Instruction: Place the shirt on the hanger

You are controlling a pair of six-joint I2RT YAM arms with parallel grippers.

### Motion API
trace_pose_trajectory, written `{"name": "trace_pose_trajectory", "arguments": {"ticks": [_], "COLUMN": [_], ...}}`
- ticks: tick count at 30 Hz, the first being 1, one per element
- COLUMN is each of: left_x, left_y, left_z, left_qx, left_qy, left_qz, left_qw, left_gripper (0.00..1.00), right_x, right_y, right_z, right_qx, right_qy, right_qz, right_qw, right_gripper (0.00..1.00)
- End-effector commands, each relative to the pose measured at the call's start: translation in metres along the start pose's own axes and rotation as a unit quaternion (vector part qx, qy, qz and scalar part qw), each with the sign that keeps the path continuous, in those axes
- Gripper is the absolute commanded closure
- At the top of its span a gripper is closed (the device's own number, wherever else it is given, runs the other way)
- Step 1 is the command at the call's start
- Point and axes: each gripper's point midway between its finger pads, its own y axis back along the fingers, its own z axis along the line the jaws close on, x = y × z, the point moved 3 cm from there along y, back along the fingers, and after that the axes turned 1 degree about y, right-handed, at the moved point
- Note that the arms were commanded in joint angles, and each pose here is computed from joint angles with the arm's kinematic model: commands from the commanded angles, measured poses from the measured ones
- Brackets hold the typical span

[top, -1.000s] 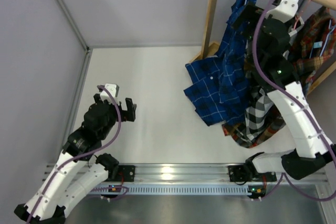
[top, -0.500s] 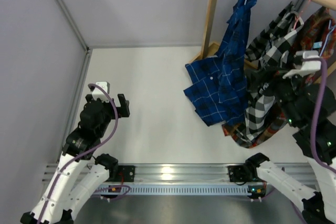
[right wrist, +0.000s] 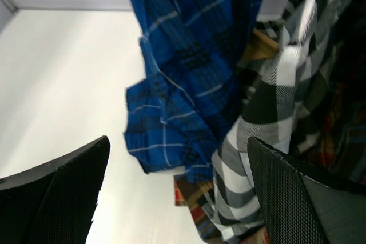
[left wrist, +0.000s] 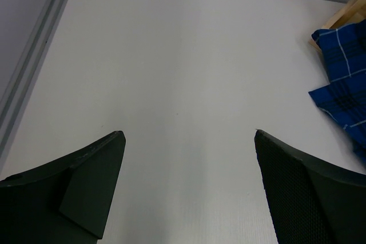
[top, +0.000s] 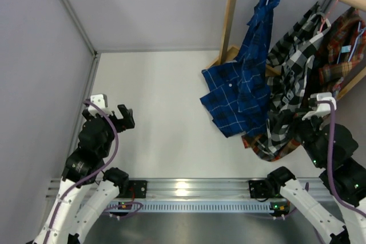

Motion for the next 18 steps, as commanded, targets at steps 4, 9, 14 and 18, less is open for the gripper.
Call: {"name": "trace_pose_trajectory", "arguments": {"ticks": [4,9,14,18], "left_x": [0.002,0.005,0.007,0.008], "left_y": [-0.003,-0.005,-0.006,-0.005], "left_z": [0.007,0.001,-0.006,-0.008], "left_qx": [-0.026,0.004,0.028,0.035], "left_qy": [0.016,0.017,0.015,0.015], "left_qz": [-0.008,0.000,0.006,0.007], "left_qw": [0.999,1.000,0.999,0.999], "left_gripper": [0.02,0.02,0.02,0.02], "right_x": [0.035,0.044,0.042,0.044], "right_y": [-0.011,-0.017,-0.014,-0.015], "right_z": [-0.032,-0.031,-0.039,-0.039], "right_qx": [0.109,0.109,0.133,0.133], "right_qy": [0.020,0.019,0.020,0.018], "right_qz": [0.036,0.040,0.030,0.029], "right_qw": [0.993,0.993,0.990,0.991], "right_gripper": [0.01,0.01,0.01,0.01]}}
